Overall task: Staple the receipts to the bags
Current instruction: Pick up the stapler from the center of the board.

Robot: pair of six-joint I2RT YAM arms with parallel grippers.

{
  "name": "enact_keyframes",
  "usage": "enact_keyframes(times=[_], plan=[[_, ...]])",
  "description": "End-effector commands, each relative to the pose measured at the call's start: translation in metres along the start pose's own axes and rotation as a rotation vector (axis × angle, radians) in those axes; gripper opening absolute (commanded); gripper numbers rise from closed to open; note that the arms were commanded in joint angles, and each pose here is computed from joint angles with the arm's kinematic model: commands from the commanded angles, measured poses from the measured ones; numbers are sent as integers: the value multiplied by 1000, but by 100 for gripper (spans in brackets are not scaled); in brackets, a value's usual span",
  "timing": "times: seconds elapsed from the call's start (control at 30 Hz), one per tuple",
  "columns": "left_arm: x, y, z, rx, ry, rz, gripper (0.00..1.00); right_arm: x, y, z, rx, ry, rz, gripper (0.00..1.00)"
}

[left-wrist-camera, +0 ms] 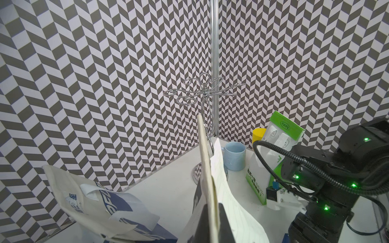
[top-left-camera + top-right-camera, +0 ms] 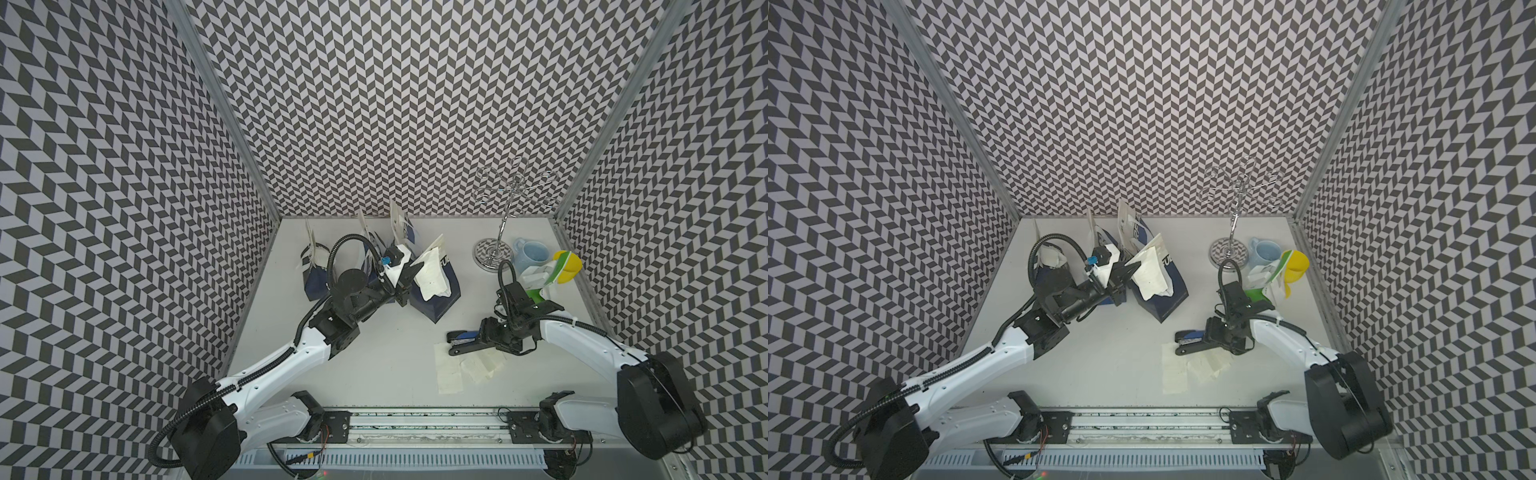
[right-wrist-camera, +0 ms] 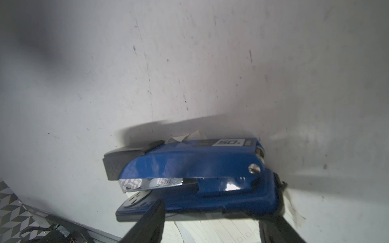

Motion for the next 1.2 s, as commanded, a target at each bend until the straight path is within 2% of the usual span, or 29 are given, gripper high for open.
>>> enact_keyframes(times=[0.0, 0.17, 0.3, 0.53, 0.67, 0.97, 1.17], plan=[[2, -4, -11, -46, 27, -23, 0, 25, -2, -18, -33, -29, -82, 68], [3, -4, -9, -38, 39, -30, 0, 77, -12, -53, -91, -96, -216, 67], [4, -3, -5, -30, 44, -37, 0, 107, -25, -78, -186, -132, -285, 65], [2, -2, -3, -23, 42, -28, 0, 64, -8, -62, -178, -183, -95, 58], [2, -1, -1, -17, 41, -24, 0, 45, -6, -48, -187, -231, -10, 42], [1, 1, 3, -3, 47, -16, 0, 55, 3, -40, -214, -346, 73, 33], [0, 1, 3, -3, 48, -9, 0, 57, 12, -46, -253, -363, 170, 26]])
Point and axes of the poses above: each gripper's point midway between its finger pads, its own y axis out along the fingers, its own x axis along the line the jaws close on, z = x × y, the point moved 3 cm from there along -y, back along the fingers, and after that the axes turned 12 degrees about y, right-handed, at the moved point
